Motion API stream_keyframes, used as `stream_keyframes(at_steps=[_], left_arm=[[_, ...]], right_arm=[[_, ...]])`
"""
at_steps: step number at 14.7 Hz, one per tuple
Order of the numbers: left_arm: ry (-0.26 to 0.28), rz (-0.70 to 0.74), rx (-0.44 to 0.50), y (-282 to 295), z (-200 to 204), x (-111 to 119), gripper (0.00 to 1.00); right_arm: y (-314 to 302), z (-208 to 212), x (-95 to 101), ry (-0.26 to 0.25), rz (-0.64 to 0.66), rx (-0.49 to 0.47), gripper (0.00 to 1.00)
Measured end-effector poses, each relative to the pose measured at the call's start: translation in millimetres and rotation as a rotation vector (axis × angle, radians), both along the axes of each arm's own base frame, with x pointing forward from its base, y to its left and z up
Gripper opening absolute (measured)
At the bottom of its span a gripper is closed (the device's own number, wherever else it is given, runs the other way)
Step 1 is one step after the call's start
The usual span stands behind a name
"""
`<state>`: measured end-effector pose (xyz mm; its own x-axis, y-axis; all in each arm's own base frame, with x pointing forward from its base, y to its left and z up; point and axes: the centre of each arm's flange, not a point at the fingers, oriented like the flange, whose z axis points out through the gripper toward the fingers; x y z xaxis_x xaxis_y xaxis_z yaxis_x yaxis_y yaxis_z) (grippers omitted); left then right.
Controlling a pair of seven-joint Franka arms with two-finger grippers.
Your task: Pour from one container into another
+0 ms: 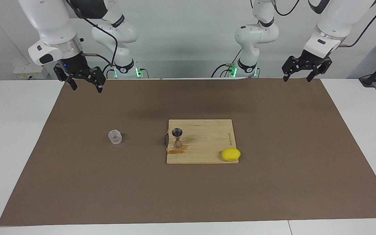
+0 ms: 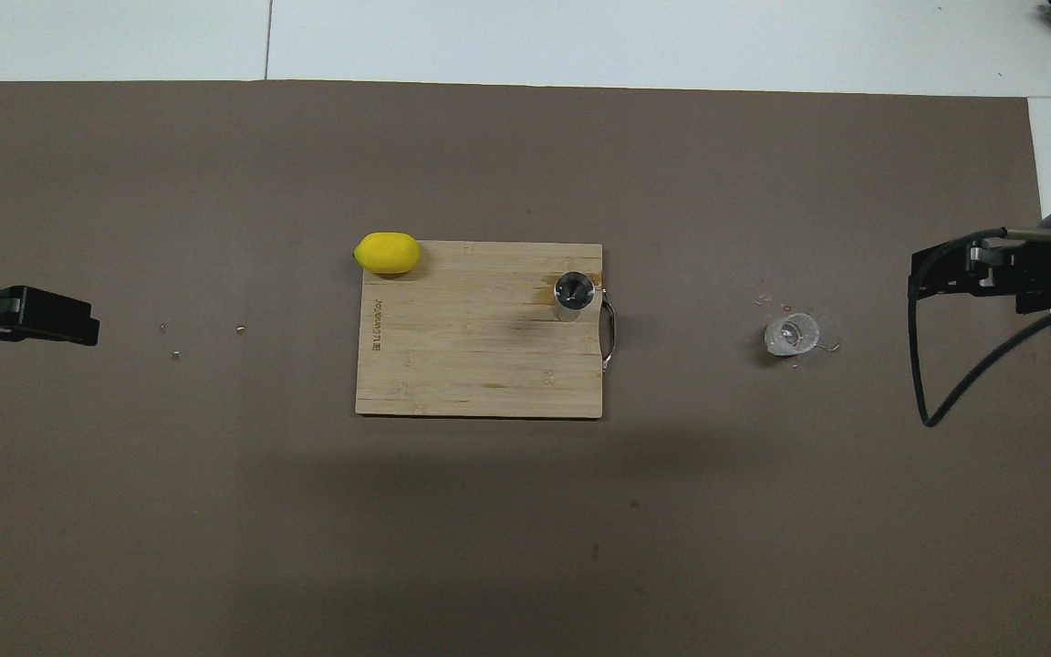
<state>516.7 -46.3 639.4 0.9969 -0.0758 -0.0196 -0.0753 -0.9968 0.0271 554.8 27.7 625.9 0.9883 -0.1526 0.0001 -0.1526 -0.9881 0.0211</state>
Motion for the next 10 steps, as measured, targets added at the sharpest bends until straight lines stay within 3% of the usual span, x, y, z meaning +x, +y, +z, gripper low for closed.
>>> stream_keyframes(at_steps=[5,10], left_arm=[[0.000,0.000,0.000,0.0,0.0,0.0,1.00],[0.000,0.000,0.000,0.0,0.0,0.0,1.00]], right_arm=[[-5.1,-11.4,3.7,0.042,-0.009,-0.001,1.00],[-2.8,-13.6,3.0,0.050,-0.005,-0.002,1.00]])
